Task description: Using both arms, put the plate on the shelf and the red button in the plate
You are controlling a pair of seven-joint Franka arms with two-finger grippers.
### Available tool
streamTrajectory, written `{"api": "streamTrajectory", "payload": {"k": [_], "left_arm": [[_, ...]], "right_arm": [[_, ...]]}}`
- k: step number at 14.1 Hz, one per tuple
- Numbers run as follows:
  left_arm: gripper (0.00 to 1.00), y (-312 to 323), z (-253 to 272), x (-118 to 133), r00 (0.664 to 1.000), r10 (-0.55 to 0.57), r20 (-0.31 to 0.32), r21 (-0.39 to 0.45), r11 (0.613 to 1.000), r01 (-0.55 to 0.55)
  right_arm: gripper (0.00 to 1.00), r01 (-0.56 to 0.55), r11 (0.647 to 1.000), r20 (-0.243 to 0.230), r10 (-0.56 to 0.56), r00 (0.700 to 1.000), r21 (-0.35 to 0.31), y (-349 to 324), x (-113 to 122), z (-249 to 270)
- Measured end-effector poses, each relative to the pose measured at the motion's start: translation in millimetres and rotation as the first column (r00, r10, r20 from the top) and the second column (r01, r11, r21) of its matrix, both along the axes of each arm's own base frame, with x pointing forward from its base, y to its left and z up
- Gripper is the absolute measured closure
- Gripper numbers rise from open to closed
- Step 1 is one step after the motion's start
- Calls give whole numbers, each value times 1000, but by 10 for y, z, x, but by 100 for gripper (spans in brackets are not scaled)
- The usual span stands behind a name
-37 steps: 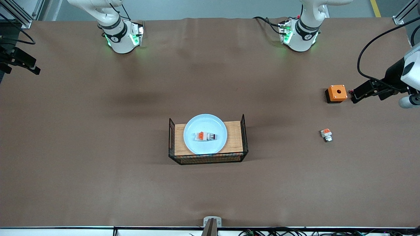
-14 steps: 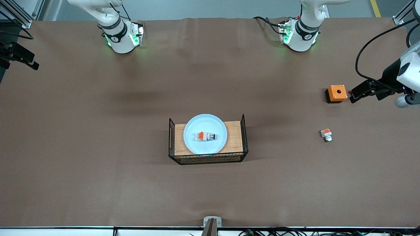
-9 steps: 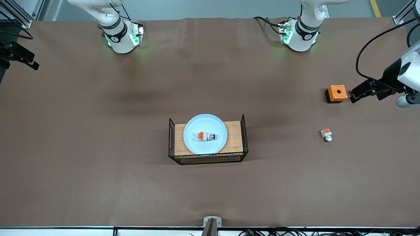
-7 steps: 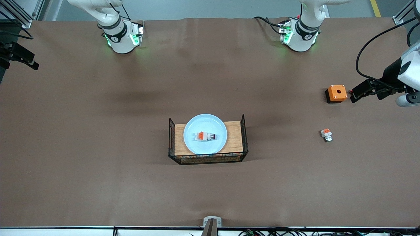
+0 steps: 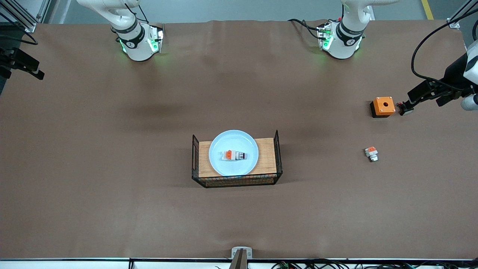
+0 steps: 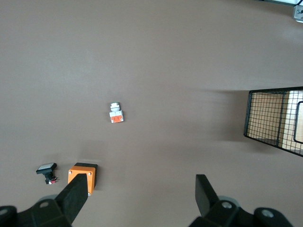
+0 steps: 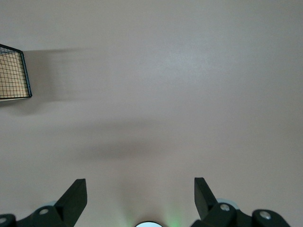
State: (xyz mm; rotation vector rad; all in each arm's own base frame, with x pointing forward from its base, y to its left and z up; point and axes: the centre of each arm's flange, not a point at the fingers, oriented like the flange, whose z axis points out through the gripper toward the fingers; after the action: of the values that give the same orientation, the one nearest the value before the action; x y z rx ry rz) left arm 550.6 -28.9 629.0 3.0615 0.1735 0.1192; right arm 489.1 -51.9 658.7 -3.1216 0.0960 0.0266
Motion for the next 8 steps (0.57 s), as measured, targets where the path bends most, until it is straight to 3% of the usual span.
{"api": "streamTrajectory", "payload": {"k": [8], "left_arm": [[0, 23, 67, -41, 1000, -12, -22, 13, 1000, 13]], "right_arm": [[0, 0, 1000, 0, 0, 1000, 0, 0, 0, 0]]}}
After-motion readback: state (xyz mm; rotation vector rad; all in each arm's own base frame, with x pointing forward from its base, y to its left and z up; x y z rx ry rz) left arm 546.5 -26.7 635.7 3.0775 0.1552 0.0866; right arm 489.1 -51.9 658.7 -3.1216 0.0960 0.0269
